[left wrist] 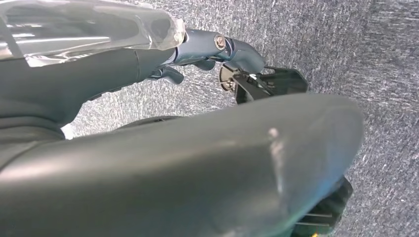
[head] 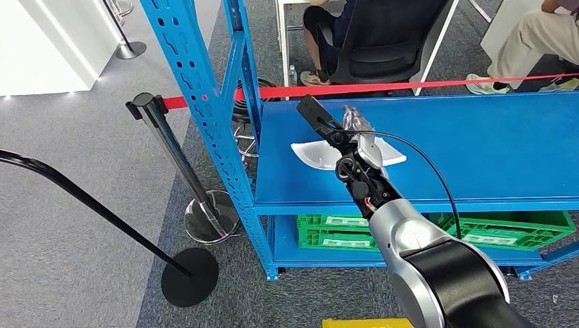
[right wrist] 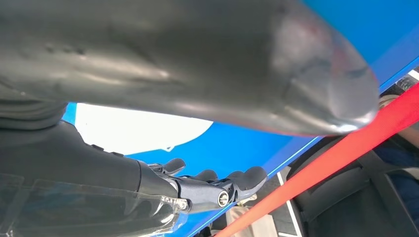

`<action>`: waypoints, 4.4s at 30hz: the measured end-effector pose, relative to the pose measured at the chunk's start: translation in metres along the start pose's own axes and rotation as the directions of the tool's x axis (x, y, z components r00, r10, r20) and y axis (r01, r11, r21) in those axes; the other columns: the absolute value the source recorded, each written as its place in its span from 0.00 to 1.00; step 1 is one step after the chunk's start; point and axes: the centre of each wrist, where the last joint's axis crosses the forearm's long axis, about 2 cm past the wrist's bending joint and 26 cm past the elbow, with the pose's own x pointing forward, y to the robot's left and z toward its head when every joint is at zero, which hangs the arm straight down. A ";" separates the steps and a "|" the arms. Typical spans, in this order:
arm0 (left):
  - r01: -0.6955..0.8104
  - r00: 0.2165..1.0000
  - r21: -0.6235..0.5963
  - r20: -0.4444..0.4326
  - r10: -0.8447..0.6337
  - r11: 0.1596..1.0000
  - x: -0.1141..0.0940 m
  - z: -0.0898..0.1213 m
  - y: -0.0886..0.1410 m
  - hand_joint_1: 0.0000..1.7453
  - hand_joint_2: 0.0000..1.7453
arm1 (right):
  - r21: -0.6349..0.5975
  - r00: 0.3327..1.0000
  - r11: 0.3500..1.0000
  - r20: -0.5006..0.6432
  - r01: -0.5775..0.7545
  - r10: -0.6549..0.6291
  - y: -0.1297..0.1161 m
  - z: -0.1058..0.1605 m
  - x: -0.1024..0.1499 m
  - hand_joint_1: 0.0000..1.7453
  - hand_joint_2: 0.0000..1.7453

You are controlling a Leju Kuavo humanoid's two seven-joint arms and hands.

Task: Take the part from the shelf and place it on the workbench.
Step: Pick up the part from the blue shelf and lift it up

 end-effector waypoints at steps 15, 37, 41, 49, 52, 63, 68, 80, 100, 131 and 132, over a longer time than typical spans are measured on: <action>0.000 1.000 -0.010 0.000 0.000 1.000 -0.001 0.000 -0.001 0.00 0.00 | -0.001 1.000 1.000 -0.002 -0.001 0.001 0.001 0.000 -0.003 0.00 0.75; 0.000 1.000 -0.014 -0.005 0.000 1.000 -0.003 0.001 -0.004 0.00 0.00 | 0.019 0.999 0.999 0.017 -0.045 0.045 0.002 0.000 -0.009 0.00 0.00; -0.001 1.000 -0.020 -0.006 0.001 1.000 -0.004 0.001 -0.005 0.00 0.00 | 0.010 0.999 0.999 0.008 -0.054 0.054 0.000 -0.001 -0.013 0.00 0.00; -0.004 1.000 -0.028 -0.007 0.004 1.000 -0.005 0.001 -0.008 0.00 0.00 | 0.015 0.999 0.999 -0.015 -0.052 0.052 0.002 -0.001 -0.023 0.00 0.00; -0.004 1.000 -0.029 -0.008 0.004 1.000 -0.005 0.001 -0.008 0.00 0.00 | 0.017 0.999 0.999 -0.018 -0.050 0.050 0.002 -0.001 -0.024 0.00 0.00; -0.004 1.000 -0.032 -0.010 0.004 0.999 -0.006 0.002 -0.008 0.00 0.00 | 0.055 0.996 0.997 -0.071 -0.050 0.054 0.017 0.005 -0.042 0.00 0.00; 0.003 1.000 -0.023 -0.017 -0.003 1.000 -0.006 0.002 -0.009 0.00 0.00 | 0.079 0.991 0.996 -0.121 -0.043 0.053 0.031 0.012 -0.063 0.00 0.75; 0.014 1.000 -0.024 -0.006 -0.014 1.000 -0.005 0.001 -0.007 0.00 0.00 | 0.010 0.965 0.971 -0.116 0.239 -0.237 0.029 0.012 -0.084 0.00 0.00; 0.005 1.000 -0.026 -0.006 -0.005 1.000 -0.007 0.002 -0.011 0.00 0.00 | -0.012 0.955 0.959 -0.090 0.283 -0.283 0.017 0.006 -0.069 0.00 0.00; 0.015 1.000 -0.054 -0.014 -0.015 0.998 -0.010 0.003 -0.017 0.00 0.00 | -0.078 0.971 0.968 -0.001 0.238 -0.239 -0.038 -0.017 -0.035 0.00 1.00; 0.014 1.000 -0.054 -0.014 -0.015 0.998 -0.010 0.003 -0.017 0.00 0.00 | -0.078 0.971 0.968 0.000 0.238 -0.239 -0.038 -0.017 -0.035 0.00 1.00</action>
